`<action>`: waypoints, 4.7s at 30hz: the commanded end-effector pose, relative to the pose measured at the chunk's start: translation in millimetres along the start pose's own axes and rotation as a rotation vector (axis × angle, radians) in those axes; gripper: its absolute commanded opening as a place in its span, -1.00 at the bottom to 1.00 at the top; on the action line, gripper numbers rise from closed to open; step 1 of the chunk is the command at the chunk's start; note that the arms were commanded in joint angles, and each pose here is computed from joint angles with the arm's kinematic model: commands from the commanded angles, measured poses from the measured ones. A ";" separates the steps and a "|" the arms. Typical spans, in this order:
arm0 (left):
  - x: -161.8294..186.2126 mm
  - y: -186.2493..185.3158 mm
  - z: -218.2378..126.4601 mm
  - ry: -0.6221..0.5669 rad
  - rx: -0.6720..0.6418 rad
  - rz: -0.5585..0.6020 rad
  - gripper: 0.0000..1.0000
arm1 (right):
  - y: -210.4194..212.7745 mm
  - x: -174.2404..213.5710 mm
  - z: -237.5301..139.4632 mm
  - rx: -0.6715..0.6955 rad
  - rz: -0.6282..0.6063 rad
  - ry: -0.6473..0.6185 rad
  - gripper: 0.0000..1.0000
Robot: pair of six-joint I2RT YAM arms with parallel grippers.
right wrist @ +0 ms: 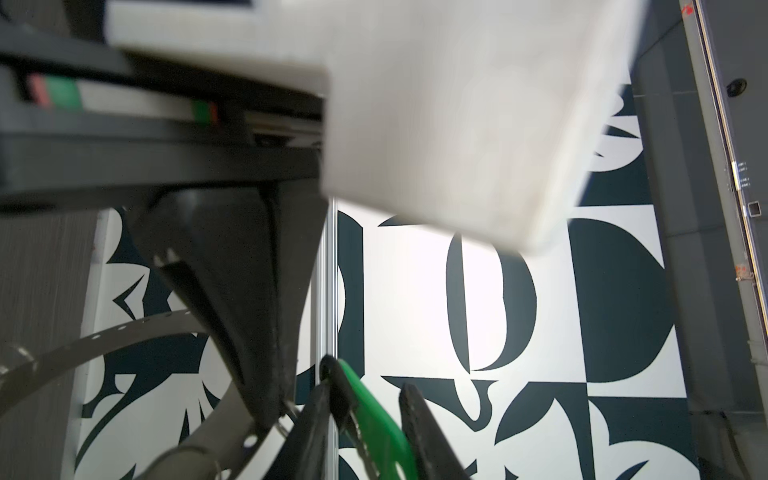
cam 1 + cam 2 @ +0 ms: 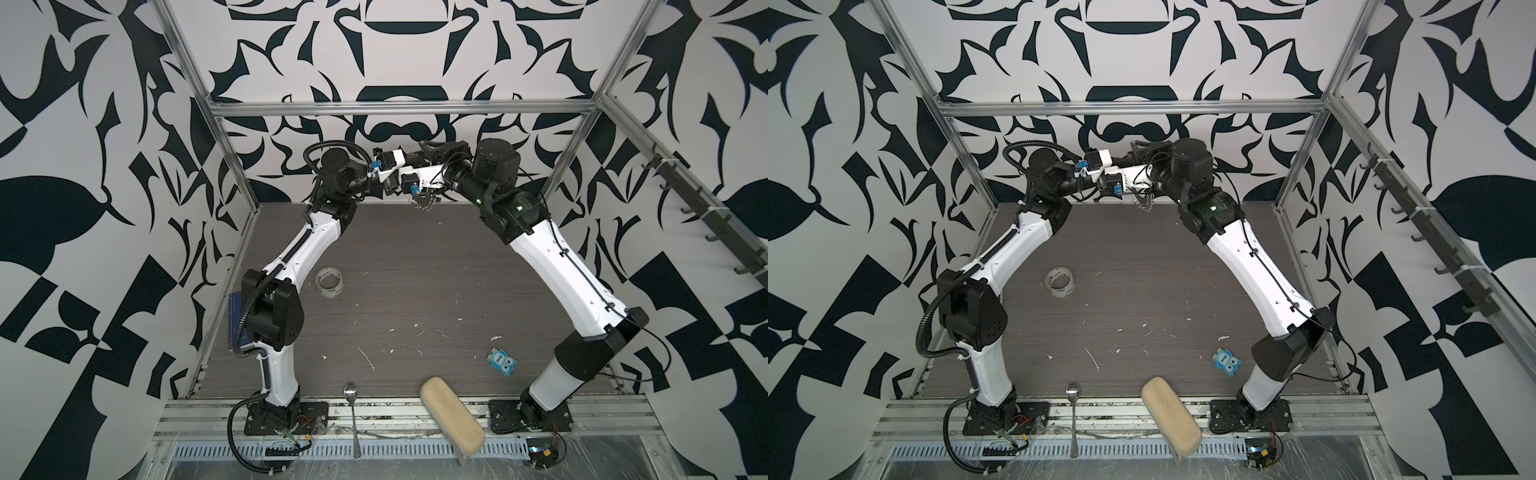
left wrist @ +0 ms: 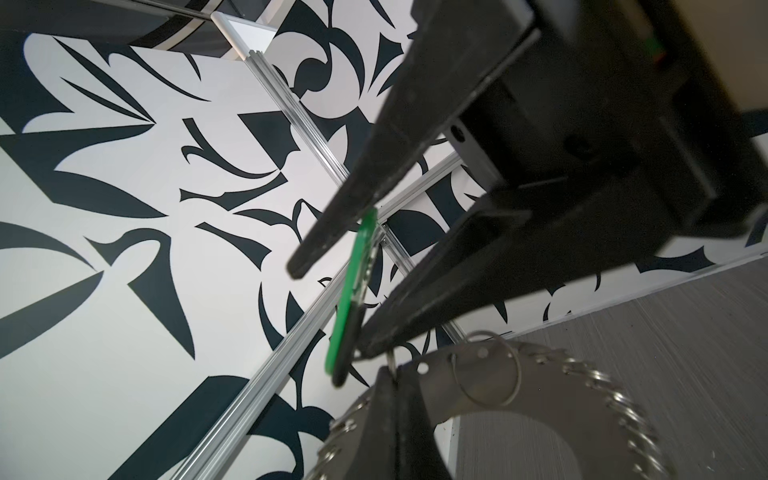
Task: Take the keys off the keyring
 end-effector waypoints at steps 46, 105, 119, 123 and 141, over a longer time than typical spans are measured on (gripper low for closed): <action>-60.6 7.9 -18.9 -0.174 -0.015 0.061 -1.00 | -85.1 1.5 -82.9 0.204 0.721 -0.120 0.56; -72.1 -5.2 -29.9 -0.135 0.062 0.061 -1.00 | 0.2 2.4 -54.9 -0.205 0.978 -0.332 0.04; -75.2 -8.8 -32.1 -0.123 0.075 0.061 -1.00 | 2.8 3.8 -45.9 -0.266 0.963 -0.310 -0.75; -71.9 -10.0 -33.3 -0.088 0.077 0.067 -1.00 | -2.0 6.3 -53.9 -0.236 0.918 -0.267 -1.00; -77.3 -11.4 -34.0 -0.049 0.134 0.058 -1.00 | -26.6 0.3 -60.1 -0.217 0.608 -0.185 -1.00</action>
Point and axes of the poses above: each gripper's point midway between its finger pads, its own z axis out along the fingers, its own y axis along the line the jaws close on, x = y × z, the point moved 6 cm from there along -z, back along the fingers, and after that the axes turned 3 degrees about z, right-handed, at the moved point
